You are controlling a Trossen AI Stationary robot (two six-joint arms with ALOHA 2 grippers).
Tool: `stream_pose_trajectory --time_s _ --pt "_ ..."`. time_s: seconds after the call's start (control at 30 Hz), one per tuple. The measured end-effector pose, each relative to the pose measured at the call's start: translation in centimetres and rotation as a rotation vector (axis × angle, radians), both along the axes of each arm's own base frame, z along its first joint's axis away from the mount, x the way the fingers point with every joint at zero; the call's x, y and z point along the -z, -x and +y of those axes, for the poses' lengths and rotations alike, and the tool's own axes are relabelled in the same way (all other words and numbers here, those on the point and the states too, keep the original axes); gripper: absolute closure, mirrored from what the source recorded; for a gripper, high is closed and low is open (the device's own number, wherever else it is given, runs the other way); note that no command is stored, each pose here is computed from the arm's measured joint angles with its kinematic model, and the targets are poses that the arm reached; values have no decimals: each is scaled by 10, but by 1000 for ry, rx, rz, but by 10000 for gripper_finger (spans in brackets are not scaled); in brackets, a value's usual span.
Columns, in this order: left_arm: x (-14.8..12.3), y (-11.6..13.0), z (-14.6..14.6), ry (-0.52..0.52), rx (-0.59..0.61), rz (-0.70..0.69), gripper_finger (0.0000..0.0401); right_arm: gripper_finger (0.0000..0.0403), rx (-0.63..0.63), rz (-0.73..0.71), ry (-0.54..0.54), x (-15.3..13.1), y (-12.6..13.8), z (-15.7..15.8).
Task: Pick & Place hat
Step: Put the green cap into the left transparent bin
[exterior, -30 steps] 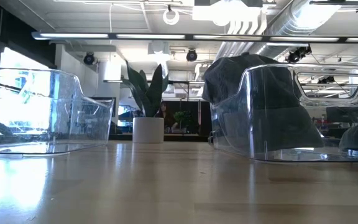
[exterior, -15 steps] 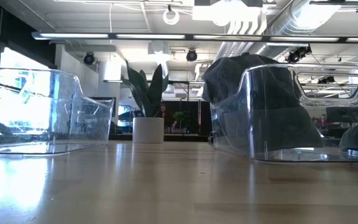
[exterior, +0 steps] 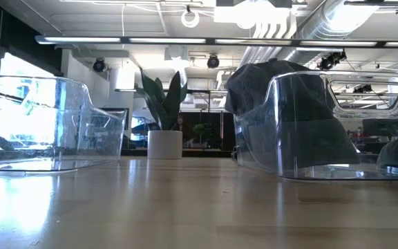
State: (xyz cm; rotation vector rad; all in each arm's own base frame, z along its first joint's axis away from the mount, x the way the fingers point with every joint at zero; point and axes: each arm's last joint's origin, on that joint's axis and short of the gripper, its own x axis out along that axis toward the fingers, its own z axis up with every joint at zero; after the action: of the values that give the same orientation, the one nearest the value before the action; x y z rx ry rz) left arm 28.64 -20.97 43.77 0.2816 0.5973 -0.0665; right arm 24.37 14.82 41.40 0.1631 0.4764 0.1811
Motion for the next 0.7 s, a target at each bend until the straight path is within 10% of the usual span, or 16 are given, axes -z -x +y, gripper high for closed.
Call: stream_pose_trajectory --time_s 0.3,0.7 --pt "20 -1 19 130 -378 48 255 397 72 -10 41 -2 14 16" --pt "-18 -6 34 345 -471 -244 260 400 53 -7 41 -2 17 20"
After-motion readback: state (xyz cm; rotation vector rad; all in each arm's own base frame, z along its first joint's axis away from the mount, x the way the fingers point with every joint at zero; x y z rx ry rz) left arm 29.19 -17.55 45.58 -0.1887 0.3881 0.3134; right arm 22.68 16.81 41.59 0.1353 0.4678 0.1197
